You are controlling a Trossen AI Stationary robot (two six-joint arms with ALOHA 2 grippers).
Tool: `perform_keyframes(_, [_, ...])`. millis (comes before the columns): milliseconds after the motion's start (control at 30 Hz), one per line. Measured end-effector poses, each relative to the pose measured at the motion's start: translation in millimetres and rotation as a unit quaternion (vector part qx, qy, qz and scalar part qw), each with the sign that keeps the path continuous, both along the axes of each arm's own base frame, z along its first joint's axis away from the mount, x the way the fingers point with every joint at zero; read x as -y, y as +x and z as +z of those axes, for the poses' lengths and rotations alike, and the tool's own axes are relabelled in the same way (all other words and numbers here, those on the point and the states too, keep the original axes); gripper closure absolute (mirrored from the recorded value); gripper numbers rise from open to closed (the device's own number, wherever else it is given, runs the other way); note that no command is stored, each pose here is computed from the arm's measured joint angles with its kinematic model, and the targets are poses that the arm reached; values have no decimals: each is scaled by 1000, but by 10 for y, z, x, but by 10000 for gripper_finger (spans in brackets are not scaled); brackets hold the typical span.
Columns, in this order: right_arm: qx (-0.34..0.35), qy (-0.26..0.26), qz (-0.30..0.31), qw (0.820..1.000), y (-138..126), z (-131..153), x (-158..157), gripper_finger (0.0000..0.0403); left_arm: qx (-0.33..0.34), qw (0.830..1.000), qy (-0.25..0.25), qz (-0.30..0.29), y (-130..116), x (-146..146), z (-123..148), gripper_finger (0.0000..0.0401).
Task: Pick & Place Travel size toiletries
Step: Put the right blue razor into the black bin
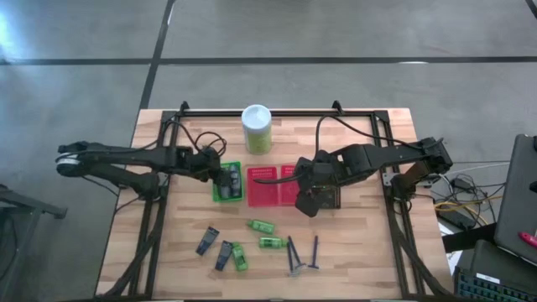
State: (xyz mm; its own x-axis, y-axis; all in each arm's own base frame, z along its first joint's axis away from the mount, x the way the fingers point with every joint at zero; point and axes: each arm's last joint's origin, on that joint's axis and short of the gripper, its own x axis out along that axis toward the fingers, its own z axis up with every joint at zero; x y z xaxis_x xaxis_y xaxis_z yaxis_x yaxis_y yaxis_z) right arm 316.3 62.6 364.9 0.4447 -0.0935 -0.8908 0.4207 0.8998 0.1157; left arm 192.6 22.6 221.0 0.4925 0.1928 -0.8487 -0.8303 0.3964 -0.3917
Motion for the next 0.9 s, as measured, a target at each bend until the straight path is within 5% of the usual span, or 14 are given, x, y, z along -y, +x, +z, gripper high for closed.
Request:
perform_keyframes(233, [0,0,0,1000,0,0,0,133,7,1000,5,-6,-21,2,39,194])
perform_keyframes(400, [-1,0,-1,1000,-1,-1,0,141,47,998,32,-35,-39,2,302,193])
perform_keyframes(633, [-1,0,-1,1000,-2,-1,2,149,108,984,87,-114,-56,90,718,193])
perform_keyframes(900, [-1,4,-6,1000,-2,-1,1,132,140,957,121,-222,-35,335,876,193])
